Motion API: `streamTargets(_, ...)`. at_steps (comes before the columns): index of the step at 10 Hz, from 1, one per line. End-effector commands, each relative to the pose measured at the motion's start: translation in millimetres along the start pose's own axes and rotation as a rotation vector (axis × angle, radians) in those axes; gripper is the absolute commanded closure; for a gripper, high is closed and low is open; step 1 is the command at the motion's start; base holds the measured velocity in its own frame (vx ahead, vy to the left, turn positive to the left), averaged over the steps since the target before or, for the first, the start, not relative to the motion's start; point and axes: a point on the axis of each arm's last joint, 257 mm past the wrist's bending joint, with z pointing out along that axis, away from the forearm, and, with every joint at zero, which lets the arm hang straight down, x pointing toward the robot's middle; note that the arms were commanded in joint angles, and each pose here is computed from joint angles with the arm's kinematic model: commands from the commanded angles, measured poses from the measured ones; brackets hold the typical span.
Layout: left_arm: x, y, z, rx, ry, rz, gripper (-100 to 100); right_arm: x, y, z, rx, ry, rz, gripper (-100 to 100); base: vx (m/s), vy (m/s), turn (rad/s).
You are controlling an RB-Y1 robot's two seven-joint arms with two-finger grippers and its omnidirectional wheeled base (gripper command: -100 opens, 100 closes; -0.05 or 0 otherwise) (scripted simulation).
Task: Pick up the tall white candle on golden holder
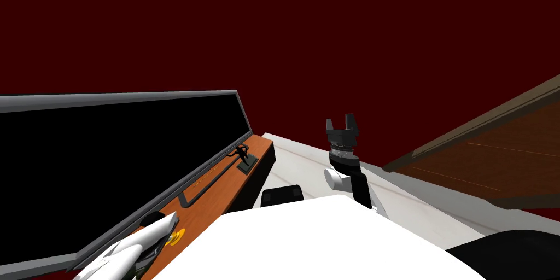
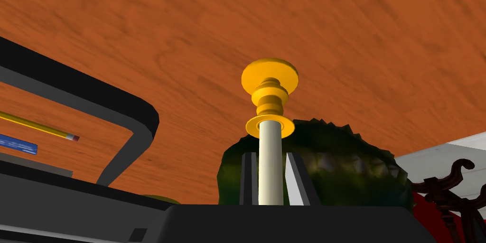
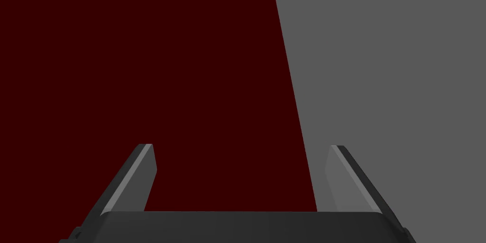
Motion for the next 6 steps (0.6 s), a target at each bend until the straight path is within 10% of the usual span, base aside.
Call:
streamTargets(1,14.3,-26,-5.5,0.023,0.01,0.038,100,0,0,0.0,0.0,0.0,0.0,0,0.009,0.006,0.278)
streamTargets(3,12.7,2,1.2,-0.034,0.01,0.024,100,0,0,0.0,0.0,0.0,0.0,0,0.013,0.0,0.047)
streamTargets(6,36.7,-69,-15.8,0.058,0.019,0.11,100,0,0,0.0,0.0,0.0,0.0,0,0.008,0.004,0.229)
